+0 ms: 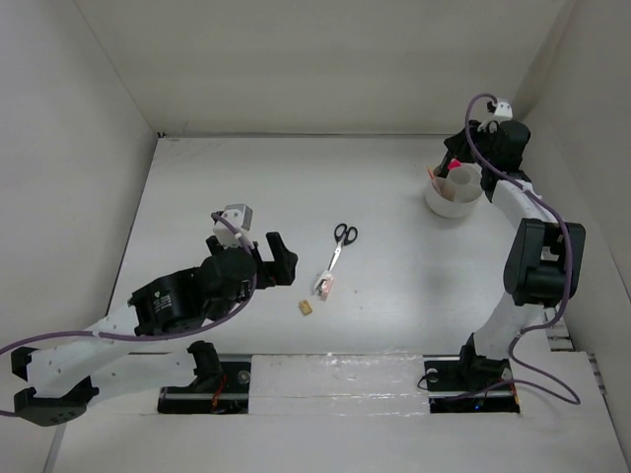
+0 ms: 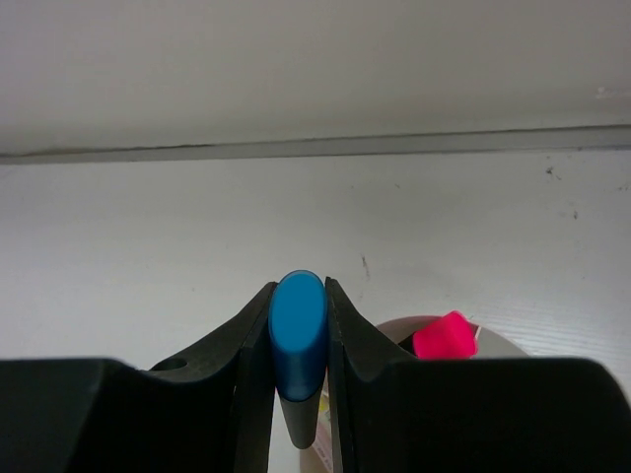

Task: Sort the stationery into containers
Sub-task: Place the pen in the storage box, then pick up the stationery from the center of the board, then place the stationery in the storage box.

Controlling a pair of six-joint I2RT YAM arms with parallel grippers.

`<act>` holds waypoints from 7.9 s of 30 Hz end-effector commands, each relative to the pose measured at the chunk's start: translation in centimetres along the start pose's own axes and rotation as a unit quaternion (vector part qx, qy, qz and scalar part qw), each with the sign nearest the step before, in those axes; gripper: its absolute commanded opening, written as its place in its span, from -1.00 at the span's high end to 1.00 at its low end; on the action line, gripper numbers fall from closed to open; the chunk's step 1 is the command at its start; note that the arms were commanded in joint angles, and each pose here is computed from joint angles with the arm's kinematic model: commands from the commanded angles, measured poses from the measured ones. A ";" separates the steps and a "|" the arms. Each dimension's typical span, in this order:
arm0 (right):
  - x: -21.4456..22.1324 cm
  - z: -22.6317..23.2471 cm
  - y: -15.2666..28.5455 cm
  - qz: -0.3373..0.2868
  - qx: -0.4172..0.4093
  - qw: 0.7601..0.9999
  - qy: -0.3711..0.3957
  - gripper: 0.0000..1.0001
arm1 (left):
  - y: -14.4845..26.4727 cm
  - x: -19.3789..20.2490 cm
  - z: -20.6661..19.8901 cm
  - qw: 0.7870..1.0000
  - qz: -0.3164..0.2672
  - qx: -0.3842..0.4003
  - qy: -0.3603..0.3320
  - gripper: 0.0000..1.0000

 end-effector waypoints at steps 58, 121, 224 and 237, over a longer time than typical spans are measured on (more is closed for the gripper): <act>0.8 -4.8 -3.1 -0.002 -0.020 0.999 0.031 0.19 | -1.0 1.3 -0.6 0.999 0.023 0.006 -0.033 -1.00; 1.8 24.9 18.4 0.003 -0.077 0.997 -0.001 -0.95 | -10.4 21.2 5.5 0.907 0.171 -0.352 0.156 -0.83; 8.9 41.6 26.7 0.112 -0.400 0.907 -0.074 -0.08 | -0.5 5.4 -5.9 0.981 -0.087 0.139 -0.104 1.00; 9.4 42.3 28.4 0.134 -0.449 0.882 -0.059 0.32 | -0.6 5.6 -6.3 0.979 -0.083 0.149 -0.113 1.00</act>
Point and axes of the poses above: each gripper's point midway between its finger pads, its own y axis back along the fingers, its own z axis along the line the jaws close on, x = y × z, the point moved 2 cm from there along y, back along the fingers, and after that the axes turned 6 degrees about y, right-handed, at the moved point
